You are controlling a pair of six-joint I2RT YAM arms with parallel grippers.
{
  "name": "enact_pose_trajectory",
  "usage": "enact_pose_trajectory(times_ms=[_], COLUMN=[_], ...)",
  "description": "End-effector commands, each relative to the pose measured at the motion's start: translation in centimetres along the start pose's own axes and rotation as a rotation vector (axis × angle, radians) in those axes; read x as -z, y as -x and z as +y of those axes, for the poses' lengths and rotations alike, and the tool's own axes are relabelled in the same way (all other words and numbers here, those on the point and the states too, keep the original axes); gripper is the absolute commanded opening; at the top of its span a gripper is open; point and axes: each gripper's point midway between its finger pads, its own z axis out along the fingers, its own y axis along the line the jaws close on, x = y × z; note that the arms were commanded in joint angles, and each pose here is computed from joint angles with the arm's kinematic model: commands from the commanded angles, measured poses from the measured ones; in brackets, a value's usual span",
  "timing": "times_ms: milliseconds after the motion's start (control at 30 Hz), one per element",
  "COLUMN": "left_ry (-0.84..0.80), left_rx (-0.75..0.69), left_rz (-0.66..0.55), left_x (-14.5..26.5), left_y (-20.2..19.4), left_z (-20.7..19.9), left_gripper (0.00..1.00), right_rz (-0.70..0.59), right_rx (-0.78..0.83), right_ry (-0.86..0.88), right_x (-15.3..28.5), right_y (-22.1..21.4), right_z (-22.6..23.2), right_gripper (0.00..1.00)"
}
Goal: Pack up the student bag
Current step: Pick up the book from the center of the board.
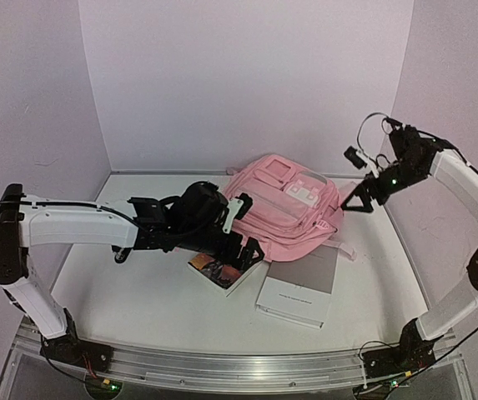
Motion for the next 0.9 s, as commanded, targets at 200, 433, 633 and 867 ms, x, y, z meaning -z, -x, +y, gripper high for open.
enact_pose_trajectory(times_ms=[200,433,633,867], left_ry=[0.056,0.115,0.067,-0.021], left_rx=[0.198,0.439,0.562,0.589], left_rz=[-0.236,-0.242,-0.170,0.095], left_x=[6.8,8.1,6.8,0.7], left_y=[2.4,-0.3,-2.2,-6.3], left_z=[2.2,4.6,3.7,-0.5], left_gripper=[1.00,0.99,0.95,0.89], right_rz=[0.506,0.487,0.453,0.412], right_rx=[0.478,0.481,0.567,0.599], right_ry=[0.233,0.223,0.219,0.234], right_x=[-4.0,-9.1,-13.3,-16.0], right_y=[-18.1,-18.9,-18.1,-17.1], right_z=[1.7,0.9,4.3,7.2], right_gripper=[0.95,0.92,0.92,0.92])
